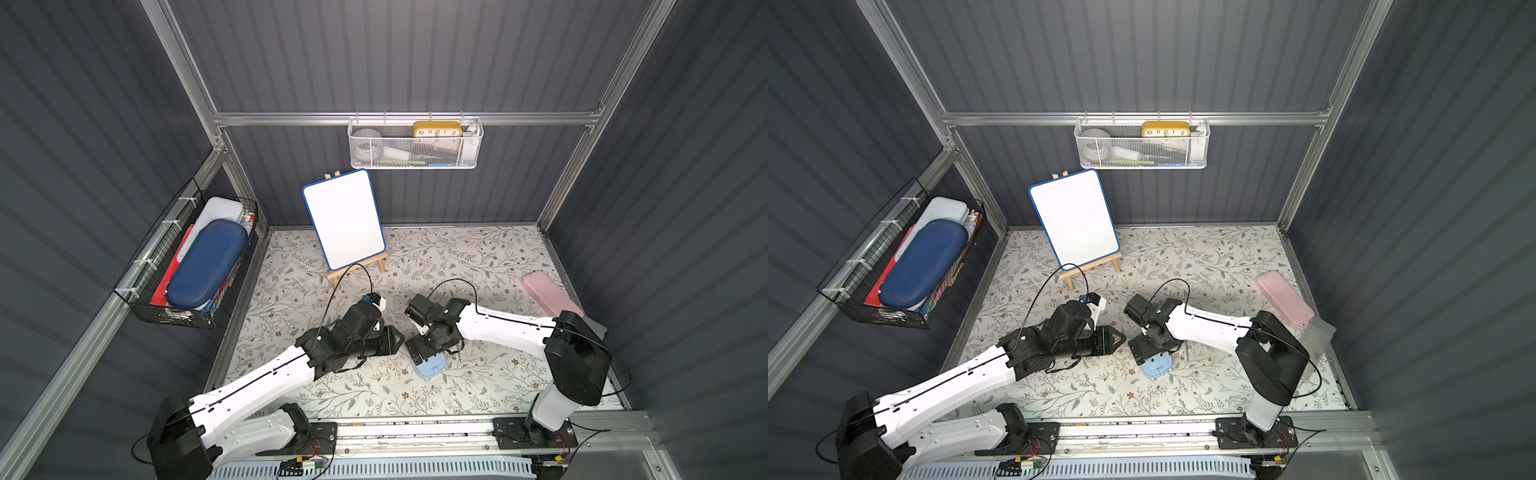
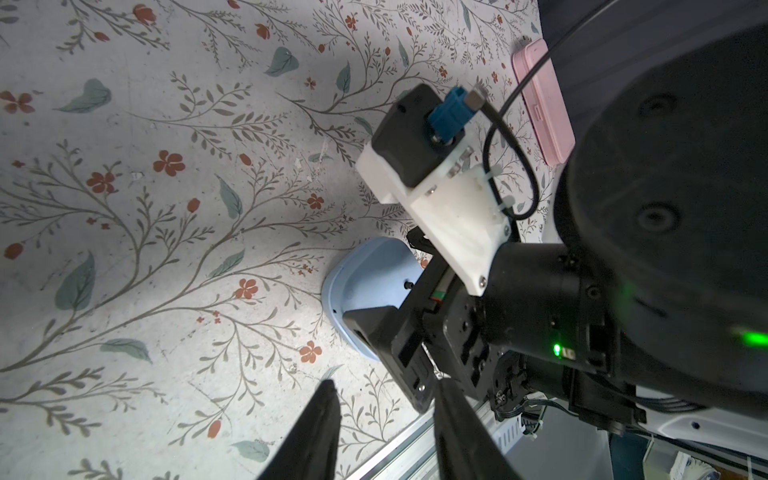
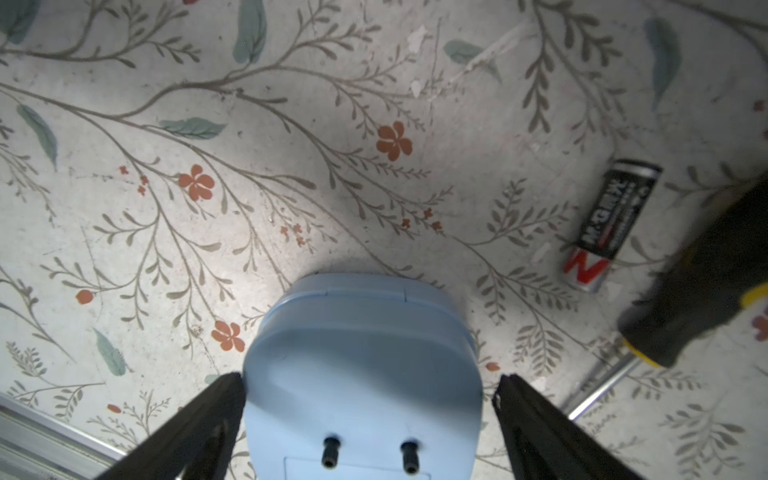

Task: Remove the battery from the alarm
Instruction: Adjust the alarm at the center of the board.

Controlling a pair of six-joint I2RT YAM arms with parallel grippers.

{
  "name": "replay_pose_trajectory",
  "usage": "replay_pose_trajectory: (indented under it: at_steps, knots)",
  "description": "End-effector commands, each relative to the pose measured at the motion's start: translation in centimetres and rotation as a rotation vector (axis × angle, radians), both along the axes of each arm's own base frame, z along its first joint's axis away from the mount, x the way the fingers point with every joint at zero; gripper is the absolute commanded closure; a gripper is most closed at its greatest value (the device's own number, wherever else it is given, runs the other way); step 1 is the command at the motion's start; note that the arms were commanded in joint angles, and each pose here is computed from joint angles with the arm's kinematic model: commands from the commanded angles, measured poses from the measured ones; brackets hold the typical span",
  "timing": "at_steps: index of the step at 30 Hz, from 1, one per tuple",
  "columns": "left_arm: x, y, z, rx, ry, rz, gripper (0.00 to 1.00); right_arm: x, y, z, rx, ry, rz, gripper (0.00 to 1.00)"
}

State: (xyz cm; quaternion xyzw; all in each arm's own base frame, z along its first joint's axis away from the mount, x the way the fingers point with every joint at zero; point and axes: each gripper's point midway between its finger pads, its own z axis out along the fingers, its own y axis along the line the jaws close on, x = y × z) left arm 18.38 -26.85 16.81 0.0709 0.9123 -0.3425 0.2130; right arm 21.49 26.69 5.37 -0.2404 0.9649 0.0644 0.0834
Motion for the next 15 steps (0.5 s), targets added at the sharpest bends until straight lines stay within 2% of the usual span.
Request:
replay_pose_trajectory:
  at_steps: [1,6,15]
  knots:
    - [-0.3,0.9,-1.0,0.025,0.031,0.026,0.59,0.7,0.5,0.5,-0.001,-0.027,0.032,0.01]
    - [-0.4,0.9,-0.8,0.017,0.036,0.024,0.58,0.9,0.2,1.6,-0.006,-0.044,0.007,0.01]
    - [-0.8,0.6,-0.9,0.005,0.039,-0.002,0.55,-2.8,-0.9,0.5,-0.025,0.063,0.048,0.01]
